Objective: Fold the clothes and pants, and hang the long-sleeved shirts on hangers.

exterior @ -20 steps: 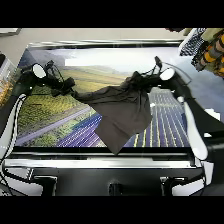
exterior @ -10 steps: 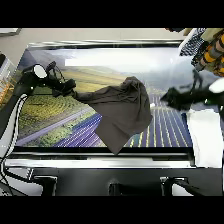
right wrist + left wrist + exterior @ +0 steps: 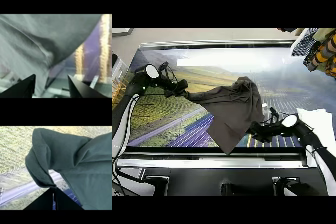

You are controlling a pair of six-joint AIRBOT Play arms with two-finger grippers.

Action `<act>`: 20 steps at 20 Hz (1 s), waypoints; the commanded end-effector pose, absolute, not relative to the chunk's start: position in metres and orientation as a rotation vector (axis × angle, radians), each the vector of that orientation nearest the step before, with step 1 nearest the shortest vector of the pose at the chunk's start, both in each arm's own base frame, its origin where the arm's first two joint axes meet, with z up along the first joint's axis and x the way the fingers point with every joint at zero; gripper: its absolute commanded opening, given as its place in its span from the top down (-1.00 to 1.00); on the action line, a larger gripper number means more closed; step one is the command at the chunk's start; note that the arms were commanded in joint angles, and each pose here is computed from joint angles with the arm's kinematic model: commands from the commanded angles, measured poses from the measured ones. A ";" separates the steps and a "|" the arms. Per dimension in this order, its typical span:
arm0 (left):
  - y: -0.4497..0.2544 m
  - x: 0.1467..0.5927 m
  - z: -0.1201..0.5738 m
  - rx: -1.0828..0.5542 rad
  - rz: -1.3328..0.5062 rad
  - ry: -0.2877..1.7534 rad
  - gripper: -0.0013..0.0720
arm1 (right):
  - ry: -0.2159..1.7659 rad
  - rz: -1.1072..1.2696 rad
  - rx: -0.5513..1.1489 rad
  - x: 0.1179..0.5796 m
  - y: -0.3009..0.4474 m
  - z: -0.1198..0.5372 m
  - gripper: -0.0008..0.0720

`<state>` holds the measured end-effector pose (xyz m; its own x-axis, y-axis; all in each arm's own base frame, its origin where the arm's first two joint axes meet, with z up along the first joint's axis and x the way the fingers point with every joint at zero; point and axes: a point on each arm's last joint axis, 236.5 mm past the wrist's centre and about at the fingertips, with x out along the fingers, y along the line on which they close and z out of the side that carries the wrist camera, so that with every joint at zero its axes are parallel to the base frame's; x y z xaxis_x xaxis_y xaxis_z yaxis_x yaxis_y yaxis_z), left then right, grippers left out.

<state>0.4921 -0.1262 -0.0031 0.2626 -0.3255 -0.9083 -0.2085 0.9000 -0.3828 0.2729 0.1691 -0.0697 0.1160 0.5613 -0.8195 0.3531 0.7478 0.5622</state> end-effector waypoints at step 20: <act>-0.067 0.457 0.268 -0.594 -0.214 0.784 0.92 | 0.249 0.395 0.728 0.338 0.075 0.418 0.89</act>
<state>0.4886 -0.0944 0.1821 0.5594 -0.4235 -0.7126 -0.0435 0.8434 -0.5354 0.3897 0.1094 0.2809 0.7885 0.5285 -0.3147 -0.1132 0.6276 0.7703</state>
